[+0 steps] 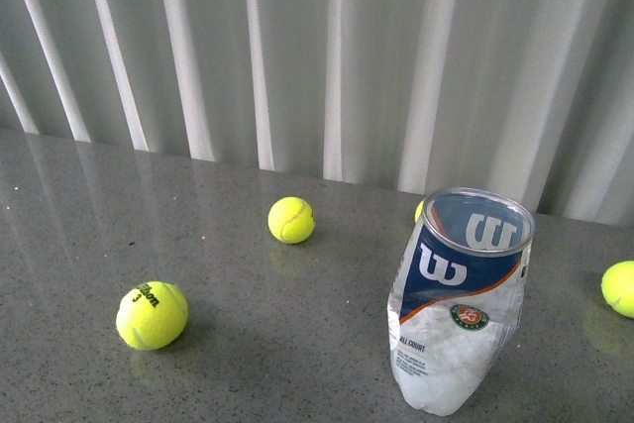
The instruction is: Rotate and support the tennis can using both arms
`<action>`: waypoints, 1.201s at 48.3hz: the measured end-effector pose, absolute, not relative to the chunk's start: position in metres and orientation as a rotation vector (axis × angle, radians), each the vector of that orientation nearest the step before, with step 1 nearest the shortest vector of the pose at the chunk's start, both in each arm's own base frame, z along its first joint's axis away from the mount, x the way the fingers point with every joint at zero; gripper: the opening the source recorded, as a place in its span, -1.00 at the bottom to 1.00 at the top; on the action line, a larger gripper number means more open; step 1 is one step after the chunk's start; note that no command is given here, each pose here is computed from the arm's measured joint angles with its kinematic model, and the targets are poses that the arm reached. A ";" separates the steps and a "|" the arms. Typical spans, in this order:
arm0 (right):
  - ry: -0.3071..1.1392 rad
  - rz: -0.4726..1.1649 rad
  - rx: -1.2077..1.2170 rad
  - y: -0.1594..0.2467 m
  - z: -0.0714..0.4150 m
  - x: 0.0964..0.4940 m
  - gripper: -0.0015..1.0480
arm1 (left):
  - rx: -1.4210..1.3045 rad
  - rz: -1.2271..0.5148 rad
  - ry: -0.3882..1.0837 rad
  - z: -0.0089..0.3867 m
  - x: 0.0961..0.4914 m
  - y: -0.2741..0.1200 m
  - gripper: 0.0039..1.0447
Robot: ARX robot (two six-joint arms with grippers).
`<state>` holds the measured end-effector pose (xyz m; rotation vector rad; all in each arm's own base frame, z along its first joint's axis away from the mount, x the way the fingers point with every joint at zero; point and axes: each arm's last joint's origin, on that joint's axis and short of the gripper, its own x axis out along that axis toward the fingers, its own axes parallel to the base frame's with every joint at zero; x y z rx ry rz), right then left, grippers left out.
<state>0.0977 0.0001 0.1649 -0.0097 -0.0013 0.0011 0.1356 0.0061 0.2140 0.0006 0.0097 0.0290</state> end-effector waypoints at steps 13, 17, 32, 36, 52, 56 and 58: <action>-0.001 0.002 -0.010 0.000 0.165 0.098 0.87 | 0.000 0.000 -0.002 0.197 0.125 0.000 -0.93; -0.001 0.002 -0.010 0.000 0.165 0.098 0.87 | -0.001 0.000 0.000 0.193 0.123 0.000 -0.93; -0.001 0.002 -0.010 0.000 0.165 0.098 0.87 | -0.001 0.000 0.001 0.179 0.114 0.000 -0.93; -0.001 0.002 -0.010 0.000 0.165 0.098 0.87 | -0.001 0.000 0.001 0.177 0.112 0.000 -0.93; -0.001 0.002 -0.010 0.000 0.165 0.098 0.87 | -0.002 0.000 -0.005 0.172 0.103 0.000 -0.93; -0.001 0.001 -0.010 0.000 0.165 0.098 0.87 | -0.002 0.000 -0.005 0.171 0.098 0.000 -0.93; -0.001 0.002 -0.010 0.000 0.165 0.098 0.87 | -0.002 -0.001 -0.019 0.172 0.097 0.000 -0.93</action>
